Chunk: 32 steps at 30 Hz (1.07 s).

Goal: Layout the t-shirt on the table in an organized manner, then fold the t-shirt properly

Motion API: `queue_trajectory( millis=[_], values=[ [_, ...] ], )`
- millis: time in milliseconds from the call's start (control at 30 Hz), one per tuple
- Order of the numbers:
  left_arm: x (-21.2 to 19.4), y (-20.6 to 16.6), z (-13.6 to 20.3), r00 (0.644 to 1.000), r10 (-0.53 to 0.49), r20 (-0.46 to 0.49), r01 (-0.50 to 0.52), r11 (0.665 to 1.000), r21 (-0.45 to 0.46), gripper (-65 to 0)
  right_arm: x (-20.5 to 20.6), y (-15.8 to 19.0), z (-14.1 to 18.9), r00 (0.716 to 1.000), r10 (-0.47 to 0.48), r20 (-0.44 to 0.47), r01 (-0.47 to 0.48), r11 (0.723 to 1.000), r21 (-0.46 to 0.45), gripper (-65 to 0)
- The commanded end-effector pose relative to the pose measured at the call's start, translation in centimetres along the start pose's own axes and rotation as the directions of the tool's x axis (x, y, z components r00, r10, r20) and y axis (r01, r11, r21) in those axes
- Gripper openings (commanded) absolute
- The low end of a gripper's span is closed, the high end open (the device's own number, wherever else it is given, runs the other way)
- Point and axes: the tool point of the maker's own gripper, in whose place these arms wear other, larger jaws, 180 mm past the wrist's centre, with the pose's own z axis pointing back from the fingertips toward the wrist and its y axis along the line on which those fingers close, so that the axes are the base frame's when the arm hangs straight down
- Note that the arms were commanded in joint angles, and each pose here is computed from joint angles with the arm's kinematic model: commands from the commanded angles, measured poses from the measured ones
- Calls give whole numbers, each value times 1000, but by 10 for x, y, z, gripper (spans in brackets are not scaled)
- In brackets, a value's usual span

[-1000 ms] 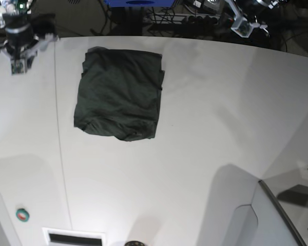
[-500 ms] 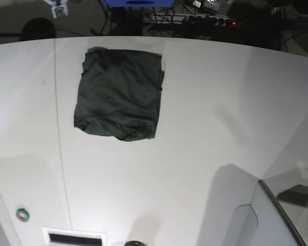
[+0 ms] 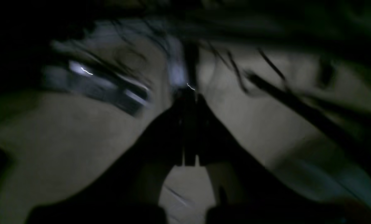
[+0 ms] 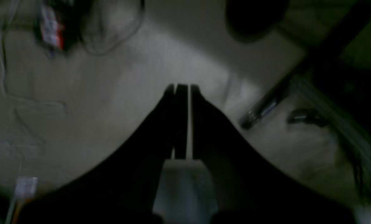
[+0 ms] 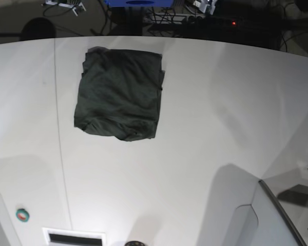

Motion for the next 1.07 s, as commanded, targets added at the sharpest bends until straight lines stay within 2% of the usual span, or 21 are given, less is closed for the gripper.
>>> queue_trajectory(
  millis=[0,167,267,433,500,633,700,867,1033],
  values=[
    [-5,7,4,1000,-12,-6,12,1000,15,-650,-10,6,4,1000,7,-3,-7,1000,8,-629],
    [14,22,2,997,-63,35,60,995,82,-650,5,13,4,998,-3,60,2,1000,18,-632],
    [23,22,0,996,-70,58,66,995,81,-650,26,15,3,993,-14,117,11,1000,21,-629],
    [23,22,0,996,-74,56,69,994,82,-650,31,23,4,992,-24,126,20,999,32,-629],
    [20,27,2,996,-76,50,72,993,89,-650,34,17,3,991,-46,127,44,999,19,-629],
    [19,28,4,996,-77,47,72,993,91,-650,36,-4,0,977,-177,121,183,982,-37,-629],
    [25,29,2,995,-79,57,74,993,92,-650,37,-10,-1,970,-212,121,219,974,-52,-629],
    [44,29,-3,992,-87,93,78,993,92,-650,30,-23,-1,971,-209,119,219,973,-74,-629],
    [53,21,-8,990,-84,112,75,994,81,-650,41,-35,-2,968,-202,147,216,972,-87,-629]
  ],
)
